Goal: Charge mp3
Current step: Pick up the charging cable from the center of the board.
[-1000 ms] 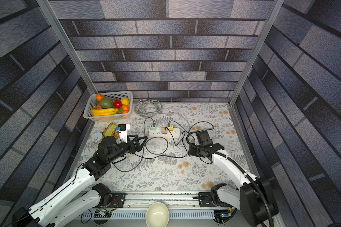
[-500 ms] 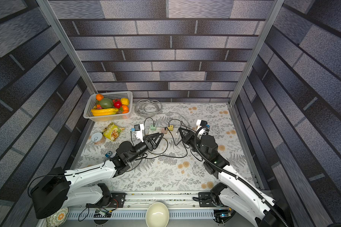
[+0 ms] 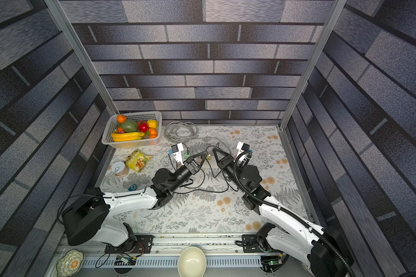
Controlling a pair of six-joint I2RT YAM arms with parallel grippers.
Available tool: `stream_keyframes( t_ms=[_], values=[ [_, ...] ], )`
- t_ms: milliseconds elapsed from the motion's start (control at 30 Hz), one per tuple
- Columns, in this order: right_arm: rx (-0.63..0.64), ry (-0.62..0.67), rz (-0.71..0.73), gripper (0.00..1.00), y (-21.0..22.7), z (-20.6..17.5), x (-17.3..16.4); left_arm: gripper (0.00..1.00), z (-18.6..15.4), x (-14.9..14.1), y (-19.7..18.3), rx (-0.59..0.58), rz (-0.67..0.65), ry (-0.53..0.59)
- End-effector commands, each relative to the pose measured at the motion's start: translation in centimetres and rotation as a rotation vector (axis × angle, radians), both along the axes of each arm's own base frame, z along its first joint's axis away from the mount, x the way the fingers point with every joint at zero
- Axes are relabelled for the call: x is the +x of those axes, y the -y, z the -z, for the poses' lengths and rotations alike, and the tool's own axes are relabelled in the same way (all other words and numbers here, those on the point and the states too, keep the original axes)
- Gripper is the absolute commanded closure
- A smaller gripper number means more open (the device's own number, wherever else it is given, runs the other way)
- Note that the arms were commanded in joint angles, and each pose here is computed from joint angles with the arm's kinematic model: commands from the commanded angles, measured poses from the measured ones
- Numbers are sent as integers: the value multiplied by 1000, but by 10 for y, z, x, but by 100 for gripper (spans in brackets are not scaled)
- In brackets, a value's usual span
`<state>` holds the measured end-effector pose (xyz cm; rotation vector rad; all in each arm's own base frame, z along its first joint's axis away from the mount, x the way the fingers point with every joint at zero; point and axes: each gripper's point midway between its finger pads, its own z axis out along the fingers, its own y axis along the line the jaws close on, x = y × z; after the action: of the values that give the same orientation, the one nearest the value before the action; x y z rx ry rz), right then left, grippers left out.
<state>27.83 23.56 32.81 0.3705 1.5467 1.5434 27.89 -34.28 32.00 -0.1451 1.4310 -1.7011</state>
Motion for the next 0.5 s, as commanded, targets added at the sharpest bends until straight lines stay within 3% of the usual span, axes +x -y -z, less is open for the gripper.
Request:
stream_keyframes(
  t_ms=[0,467],
  values=[
    [56,43,9,100,3,-14,-3,43,-23,-3,3,-98,38,10],
    [58,34,7,100,2,-6,-4,55,-21,-4,20,-118,101,-17]
  ],
)
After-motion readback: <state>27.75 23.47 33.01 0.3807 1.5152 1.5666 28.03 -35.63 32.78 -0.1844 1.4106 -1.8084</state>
